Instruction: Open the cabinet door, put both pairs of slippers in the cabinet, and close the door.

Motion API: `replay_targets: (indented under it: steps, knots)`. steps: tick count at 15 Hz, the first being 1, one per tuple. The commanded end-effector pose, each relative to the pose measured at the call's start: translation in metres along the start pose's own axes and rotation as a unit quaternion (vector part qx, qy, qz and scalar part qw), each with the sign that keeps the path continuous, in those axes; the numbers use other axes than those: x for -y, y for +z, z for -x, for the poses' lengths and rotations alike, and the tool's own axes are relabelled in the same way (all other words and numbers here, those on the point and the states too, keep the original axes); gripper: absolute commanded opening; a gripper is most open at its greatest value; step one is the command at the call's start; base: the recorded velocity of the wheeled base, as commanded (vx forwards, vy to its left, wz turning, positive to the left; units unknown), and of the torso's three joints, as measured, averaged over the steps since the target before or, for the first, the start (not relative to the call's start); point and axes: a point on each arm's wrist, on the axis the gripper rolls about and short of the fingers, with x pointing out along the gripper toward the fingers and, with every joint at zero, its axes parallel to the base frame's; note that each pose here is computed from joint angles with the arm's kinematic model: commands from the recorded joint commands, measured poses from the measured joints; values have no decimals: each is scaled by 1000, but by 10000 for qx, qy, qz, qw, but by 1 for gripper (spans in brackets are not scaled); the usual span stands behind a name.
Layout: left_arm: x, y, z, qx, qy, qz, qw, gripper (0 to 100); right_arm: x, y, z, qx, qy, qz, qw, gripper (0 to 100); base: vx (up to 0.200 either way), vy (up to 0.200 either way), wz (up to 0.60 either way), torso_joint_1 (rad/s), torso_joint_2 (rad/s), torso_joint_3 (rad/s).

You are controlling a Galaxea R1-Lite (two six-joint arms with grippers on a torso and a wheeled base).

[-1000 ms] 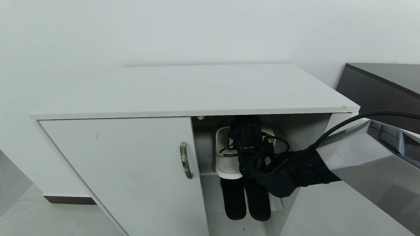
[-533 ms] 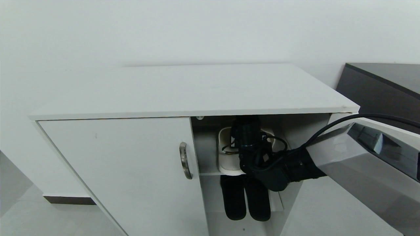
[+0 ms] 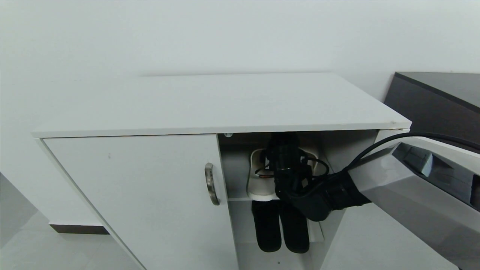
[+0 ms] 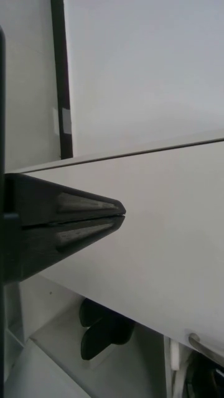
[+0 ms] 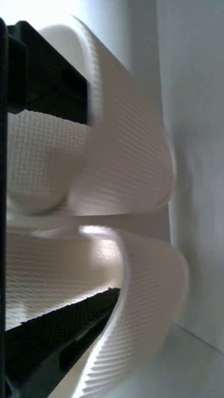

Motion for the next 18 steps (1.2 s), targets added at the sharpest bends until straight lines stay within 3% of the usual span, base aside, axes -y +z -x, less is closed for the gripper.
replay_targets:
  steps: [1,6,14,18]
  knots:
    - [0,0,0,-5,-2,1,10000,0,2,8,16,36,96,28,9999,100,0,0,0,0,0,0]
    - [0,0,0,-5,-2,1,10000,0,19,33,50,128,343,5,9993,100,0,0,0,0,0,0]
    - [0,0,0,-5,-2,9,10000,0,25,22,65,-133,723,300,9968,100,0,0,0,0,0,0]
    - [0,0,0,-5,-2,9,10000,0,45,16,103,-584,1859,549,9793,100,-50,0,0,2,-1,1]
